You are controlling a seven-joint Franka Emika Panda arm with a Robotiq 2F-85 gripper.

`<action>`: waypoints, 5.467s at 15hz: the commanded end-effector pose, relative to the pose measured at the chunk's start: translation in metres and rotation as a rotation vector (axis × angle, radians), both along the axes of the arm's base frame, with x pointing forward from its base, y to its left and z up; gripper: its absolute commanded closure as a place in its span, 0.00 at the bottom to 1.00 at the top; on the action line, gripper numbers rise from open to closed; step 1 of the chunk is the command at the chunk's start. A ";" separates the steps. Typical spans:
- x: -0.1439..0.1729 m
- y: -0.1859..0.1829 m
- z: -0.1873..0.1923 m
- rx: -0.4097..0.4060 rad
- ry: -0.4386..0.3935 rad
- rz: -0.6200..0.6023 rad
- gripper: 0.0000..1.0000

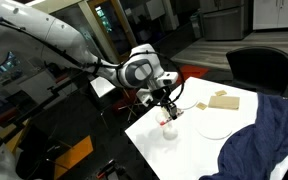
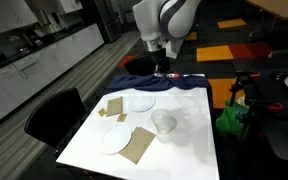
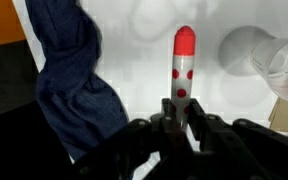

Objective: Pick up the marker from the table and put it in the cup

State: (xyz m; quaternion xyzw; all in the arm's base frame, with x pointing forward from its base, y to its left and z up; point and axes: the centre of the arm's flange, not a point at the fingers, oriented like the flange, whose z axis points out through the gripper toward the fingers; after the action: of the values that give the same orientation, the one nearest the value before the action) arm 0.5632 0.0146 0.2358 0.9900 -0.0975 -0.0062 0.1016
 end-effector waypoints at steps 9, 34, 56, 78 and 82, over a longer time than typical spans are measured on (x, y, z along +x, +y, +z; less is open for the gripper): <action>0.011 -0.003 0.040 0.016 0.061 0.080 0.80; 0.022 -0.026 -0.009 0.624 -0.464 0.980 0.95; 0.006 -0.030 -0.042 0.825 -0.768 1.324 0.95; -0.007 -0.007 -0.129 1.043 -0.923 1.484 0.95; -0.001 -0.008 -0.144 1.051 -0.913 1.476 0.95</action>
State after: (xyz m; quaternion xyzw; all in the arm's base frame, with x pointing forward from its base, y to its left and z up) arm 0.5510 0.0068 0.0997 0.6381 0.5259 0.3845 -0.4103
